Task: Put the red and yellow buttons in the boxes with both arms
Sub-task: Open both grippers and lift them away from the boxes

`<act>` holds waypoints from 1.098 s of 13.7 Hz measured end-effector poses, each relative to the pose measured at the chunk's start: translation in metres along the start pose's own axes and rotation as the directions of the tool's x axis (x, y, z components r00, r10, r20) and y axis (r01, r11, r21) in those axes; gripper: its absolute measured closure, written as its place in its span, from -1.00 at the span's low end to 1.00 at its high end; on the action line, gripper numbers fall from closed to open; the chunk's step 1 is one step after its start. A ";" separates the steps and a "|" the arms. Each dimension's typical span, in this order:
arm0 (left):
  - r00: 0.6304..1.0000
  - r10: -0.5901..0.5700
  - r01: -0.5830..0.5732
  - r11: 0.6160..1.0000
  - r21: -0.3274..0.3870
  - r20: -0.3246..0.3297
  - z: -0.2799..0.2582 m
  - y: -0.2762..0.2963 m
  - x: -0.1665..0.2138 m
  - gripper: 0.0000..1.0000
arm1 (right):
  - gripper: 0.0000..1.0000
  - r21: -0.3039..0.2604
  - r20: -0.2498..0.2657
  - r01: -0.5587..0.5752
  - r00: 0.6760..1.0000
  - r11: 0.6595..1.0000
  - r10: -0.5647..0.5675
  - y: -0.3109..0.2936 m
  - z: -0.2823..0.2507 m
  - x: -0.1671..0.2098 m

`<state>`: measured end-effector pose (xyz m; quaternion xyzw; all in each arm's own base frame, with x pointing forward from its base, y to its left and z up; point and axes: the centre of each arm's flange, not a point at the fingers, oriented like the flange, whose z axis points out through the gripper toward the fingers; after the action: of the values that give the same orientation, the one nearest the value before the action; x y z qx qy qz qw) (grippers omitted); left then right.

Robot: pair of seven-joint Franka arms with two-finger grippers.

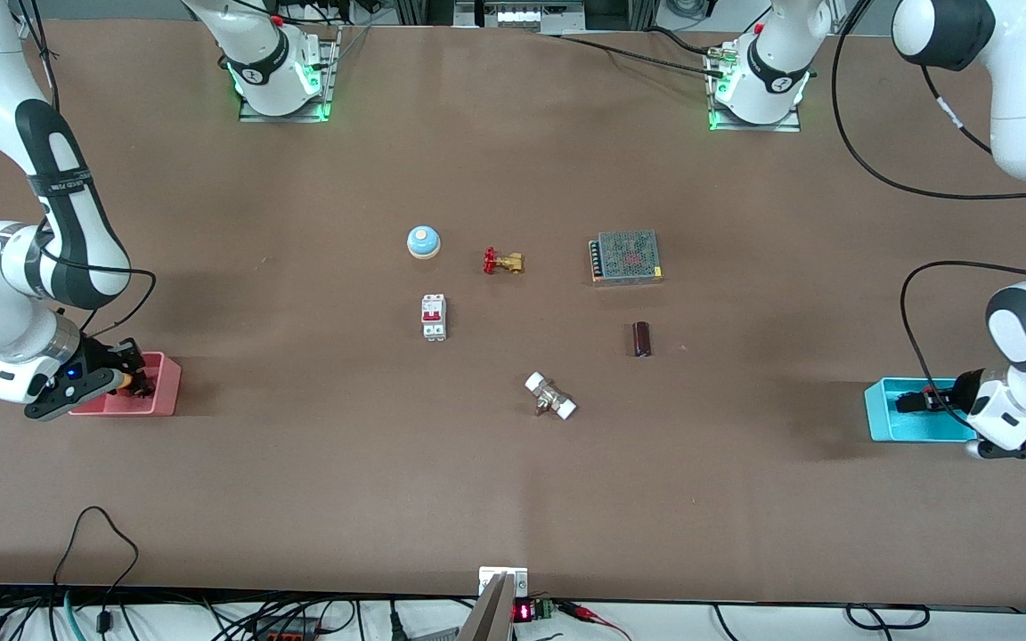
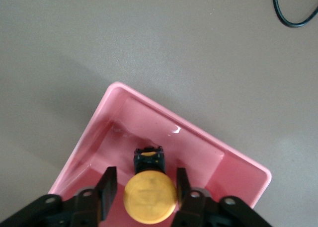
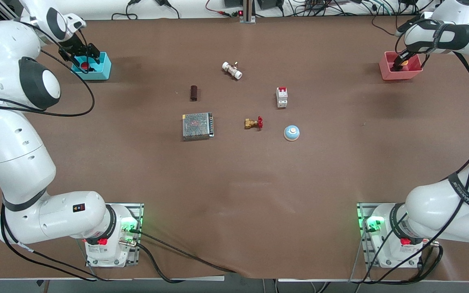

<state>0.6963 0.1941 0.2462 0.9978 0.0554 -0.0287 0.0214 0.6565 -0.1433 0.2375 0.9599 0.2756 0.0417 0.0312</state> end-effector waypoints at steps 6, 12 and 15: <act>0.996 0.065 -0.066 0.998 -0.020 -0.054 -0.161 0.115 -0.027 -1.00 | -0.49 -0.025 -0.023 0.000 1.000 1.000 -0.001 0.006 -0.026 0.007; 0.995 -0.008 0.004 0.999 -0.048 -0.097 -0.277 0.159 -0.092 -1.00 | -0.59 0.064 0.050 -0.146 0.989 0.987 0.143 -0.064 -0.218 0.039; 0.994 -0.014 0.007 0.998 -0.061 -0.110 -0.311 0.158 -0.116 -1.00 | -1.00 0.069 0.130 -0.270 0.957 0.960 0.260 -0.140 -0.291 0.066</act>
<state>0.6156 0.0382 0.5693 0.9965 0.0627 0.0279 0.0484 0.6104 0.0206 0.5200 0.9894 0.1434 -0.0242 0.0002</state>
